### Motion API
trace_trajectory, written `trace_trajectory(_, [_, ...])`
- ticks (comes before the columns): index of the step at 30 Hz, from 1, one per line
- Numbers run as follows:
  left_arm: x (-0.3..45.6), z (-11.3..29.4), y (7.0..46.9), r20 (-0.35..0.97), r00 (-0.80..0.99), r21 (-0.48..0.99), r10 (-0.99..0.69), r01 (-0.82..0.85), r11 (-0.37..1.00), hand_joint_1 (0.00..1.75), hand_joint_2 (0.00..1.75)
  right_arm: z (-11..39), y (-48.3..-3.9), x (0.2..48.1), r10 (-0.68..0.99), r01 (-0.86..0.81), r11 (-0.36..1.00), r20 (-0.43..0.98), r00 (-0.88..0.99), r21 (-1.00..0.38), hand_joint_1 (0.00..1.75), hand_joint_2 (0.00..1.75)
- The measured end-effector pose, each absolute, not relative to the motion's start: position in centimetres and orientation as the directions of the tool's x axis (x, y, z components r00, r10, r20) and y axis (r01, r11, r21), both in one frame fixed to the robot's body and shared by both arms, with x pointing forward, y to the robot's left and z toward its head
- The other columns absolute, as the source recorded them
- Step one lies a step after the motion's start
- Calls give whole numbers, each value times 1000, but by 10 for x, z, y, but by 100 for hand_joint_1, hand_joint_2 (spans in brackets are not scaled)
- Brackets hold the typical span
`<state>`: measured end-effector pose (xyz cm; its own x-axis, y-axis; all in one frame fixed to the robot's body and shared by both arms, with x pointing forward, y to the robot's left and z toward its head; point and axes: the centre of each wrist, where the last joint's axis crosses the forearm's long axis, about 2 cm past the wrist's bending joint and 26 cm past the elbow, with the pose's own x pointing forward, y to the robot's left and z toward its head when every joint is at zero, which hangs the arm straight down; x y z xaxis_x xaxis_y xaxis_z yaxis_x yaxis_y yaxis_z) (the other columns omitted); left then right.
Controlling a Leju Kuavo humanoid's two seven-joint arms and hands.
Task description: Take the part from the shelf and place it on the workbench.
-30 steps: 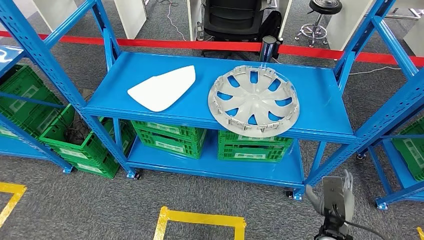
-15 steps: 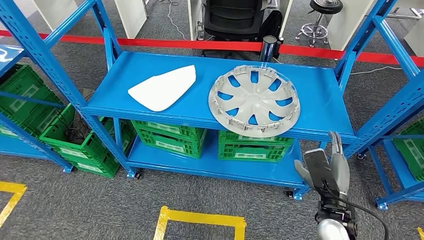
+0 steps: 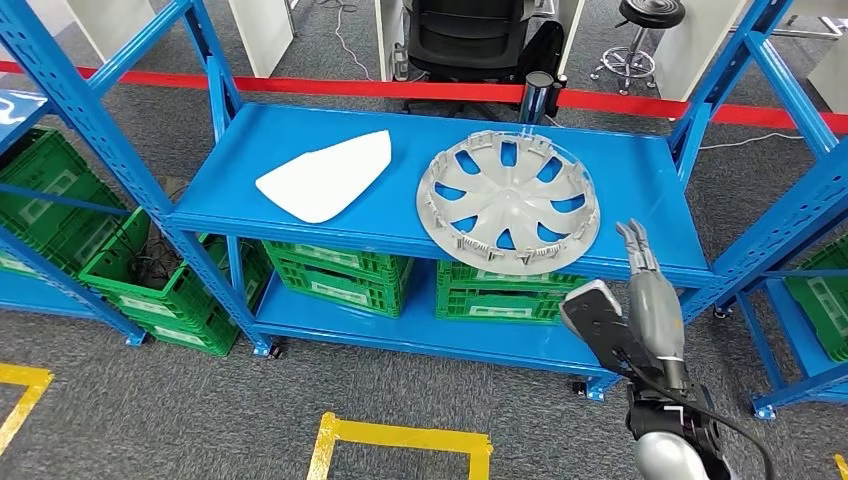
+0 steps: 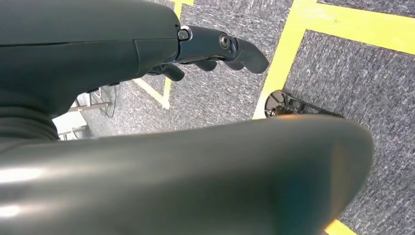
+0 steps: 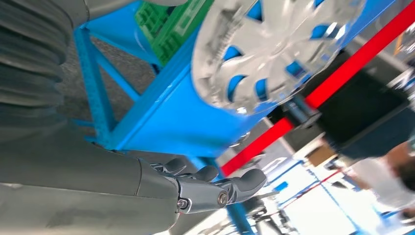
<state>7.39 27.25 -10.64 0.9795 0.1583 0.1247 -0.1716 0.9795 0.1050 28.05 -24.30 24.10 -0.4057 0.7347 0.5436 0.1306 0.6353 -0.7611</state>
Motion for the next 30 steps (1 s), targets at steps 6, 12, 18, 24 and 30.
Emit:
trace_trajectory(6, [74, -107, 273, 125, 982, 107, 143, -157, 982, 0, 0, 254, -233, 280, 739, 128, 614, 510, -440, -779, 0, 175])
trace_trajectory(12, [73, -107, 274, 126, 983, 101, 133, -146, 984, 0, 0, 260, -229, 280, 737, 83, 597, 505, -448, -798, 0, 175])
trace_trajectory(18, [73, -107, 274, 132, 983, 92, 128, -141, 986, 0, 0, 262, -229, 282, 736, 55, 589, 507, -449, -806, 0, 175])
trace_trajectory(24, [73, -107, 274, 133, 983, 92, 127, -140, 986, 0, 0, 262, -230, 283, 737, 55, 587, 505, -450, -808, 0, 175])
trace_trajectory(30, [73, -107, 275, 134, 983, 95, 125, -139, 986, 0, 0, 262, -230, 283, 737, 56, 586, 503, -451, -808, 0, 175])
